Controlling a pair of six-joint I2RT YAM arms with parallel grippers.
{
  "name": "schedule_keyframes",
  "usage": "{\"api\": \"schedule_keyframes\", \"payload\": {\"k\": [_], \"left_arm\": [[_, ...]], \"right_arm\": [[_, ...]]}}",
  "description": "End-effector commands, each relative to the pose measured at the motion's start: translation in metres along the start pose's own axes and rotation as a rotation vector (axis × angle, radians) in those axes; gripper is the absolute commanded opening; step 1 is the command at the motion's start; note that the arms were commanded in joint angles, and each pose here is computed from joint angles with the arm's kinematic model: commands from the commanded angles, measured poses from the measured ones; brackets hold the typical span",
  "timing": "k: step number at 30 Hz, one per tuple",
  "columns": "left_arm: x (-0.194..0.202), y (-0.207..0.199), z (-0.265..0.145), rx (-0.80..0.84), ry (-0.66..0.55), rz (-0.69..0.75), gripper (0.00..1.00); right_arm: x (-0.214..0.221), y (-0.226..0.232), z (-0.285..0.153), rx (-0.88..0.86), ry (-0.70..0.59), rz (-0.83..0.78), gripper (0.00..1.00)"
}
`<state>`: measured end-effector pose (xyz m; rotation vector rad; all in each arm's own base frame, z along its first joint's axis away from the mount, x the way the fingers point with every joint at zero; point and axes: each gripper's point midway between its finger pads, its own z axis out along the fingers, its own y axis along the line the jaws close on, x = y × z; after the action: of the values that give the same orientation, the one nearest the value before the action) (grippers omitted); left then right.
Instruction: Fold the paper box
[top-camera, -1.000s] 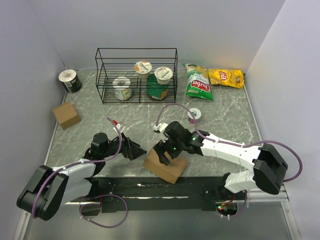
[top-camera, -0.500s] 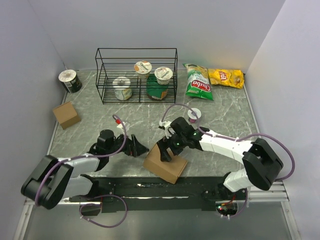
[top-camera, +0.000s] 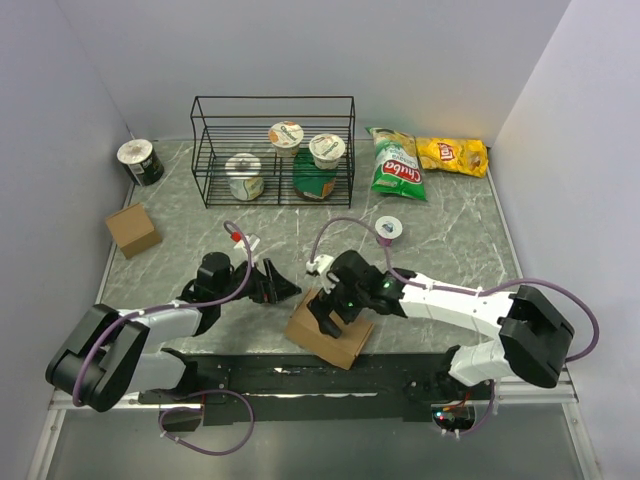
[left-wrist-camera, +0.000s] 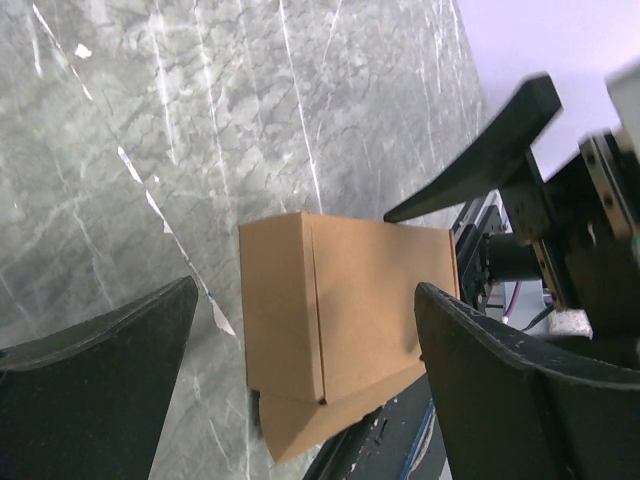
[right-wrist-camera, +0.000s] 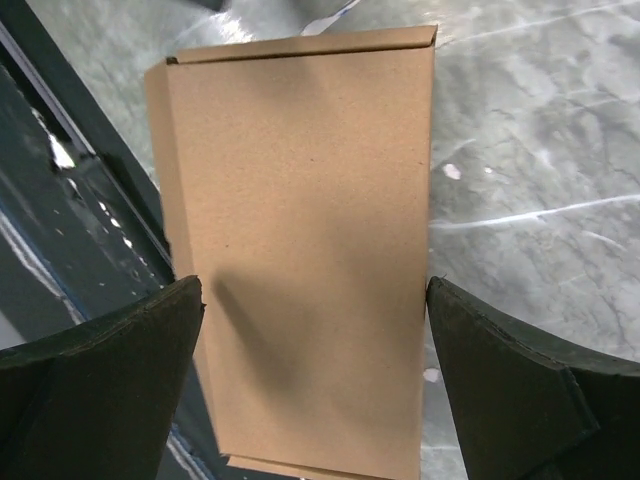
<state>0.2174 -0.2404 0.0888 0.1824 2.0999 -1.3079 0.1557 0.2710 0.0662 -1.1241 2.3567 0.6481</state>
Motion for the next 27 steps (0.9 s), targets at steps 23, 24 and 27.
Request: {"api": "schedule_keyframes", "payload": {"k": [23,24,27], "left_arm": [[0.006,-0.008,0.006,0.073,0.075,0.016,0.96],[0.006,-0.008,0.006,0.072,0.082,0.015,0.96],[0.012,-0.004,0.008,0.055,0.118,0.005,0.96]], "right_arm": [[0.018,-0.023,-0.070,0.289,-0.025,0.646,1.00],[0.024,-0.027,-0.078,0.301,-0.048,0.753,1.00],[0.049,-0.021,-0.079,0.246,-0.049,0.915,0.99]]}}
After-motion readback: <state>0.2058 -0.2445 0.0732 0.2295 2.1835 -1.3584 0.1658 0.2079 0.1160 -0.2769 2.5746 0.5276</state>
